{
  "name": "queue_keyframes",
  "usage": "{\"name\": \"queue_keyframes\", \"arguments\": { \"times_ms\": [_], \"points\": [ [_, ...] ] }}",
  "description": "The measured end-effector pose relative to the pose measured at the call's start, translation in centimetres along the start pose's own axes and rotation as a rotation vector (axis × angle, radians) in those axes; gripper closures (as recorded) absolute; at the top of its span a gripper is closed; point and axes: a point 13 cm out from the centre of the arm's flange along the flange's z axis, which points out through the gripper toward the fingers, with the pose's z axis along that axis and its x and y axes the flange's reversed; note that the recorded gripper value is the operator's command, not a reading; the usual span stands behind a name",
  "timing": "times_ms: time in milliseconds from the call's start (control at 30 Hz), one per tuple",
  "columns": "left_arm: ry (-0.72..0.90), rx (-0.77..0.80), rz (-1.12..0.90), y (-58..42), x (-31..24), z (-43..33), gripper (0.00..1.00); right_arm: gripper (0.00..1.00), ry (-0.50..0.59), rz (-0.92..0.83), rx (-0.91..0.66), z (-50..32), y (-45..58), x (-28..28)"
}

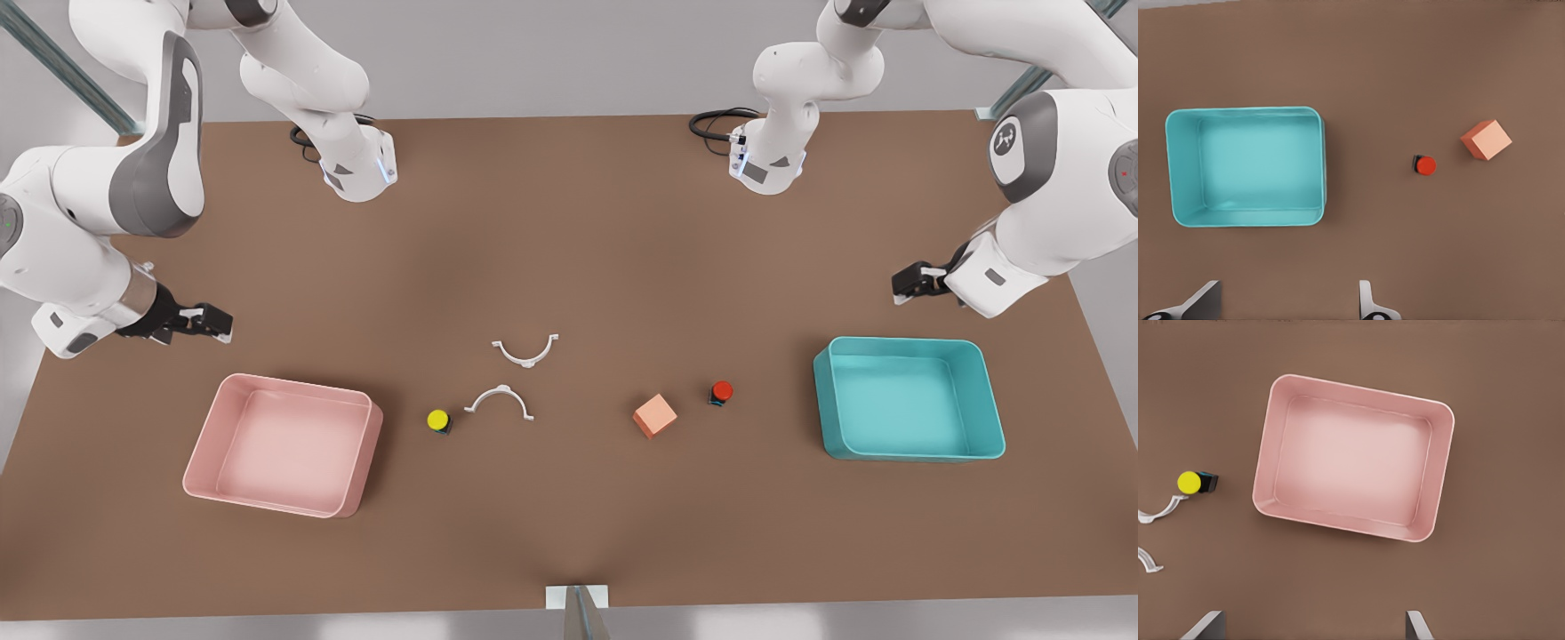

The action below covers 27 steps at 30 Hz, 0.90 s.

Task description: Place the red button in the blue storage box with the left arm, and place the yellow button in the pink storage box with the right arm

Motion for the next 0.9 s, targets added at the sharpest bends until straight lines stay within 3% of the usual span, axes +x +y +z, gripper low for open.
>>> {"name": "queue_keyframes", "arguments": {
  "times_ms": [100, 200, 400, 567, 700, 900],
  "points": [
    [0.003, 0.0, 0.008, -0.3, -0.4, 0.5, 0.0, 0.0, -0.005, -0.002, 0.0, 0.0, 0.0, -0.1],
    [0.065, -0.009, 0.128, -7.4, -3.2, 6.1, 0.0, 0.0, -0.021, -0.029, -0.001, -0.1, 1.5, -0.6],
    [0.063, -0.022, 0.293, -18.8, -8.7, 19.2, 0.0, 0.0, 0.054, -0.3, 0.001, 10.1, 18.3, -3.4],
    [0.016, -0.017, 0.318, -20.6, -9.0, 26.2, 0.0, 0.0, 0.011, -0.355, -0.039, 17.3, 27.2, -9.1],
    [-0.008, -0.013, 0.335, -20.9, -6.0, 30.6, 0.0, 0.0, 0.061, -0.404, 0.006, 25.1, 30.9, -6.5],
    [-0.099, 0.0, 0.338, -21.3, -6.4, 33.3, 0.0, 0.0, 0.027, -0.35, 0.006, 29.7, 30.5, -8.2]
  ]
}}
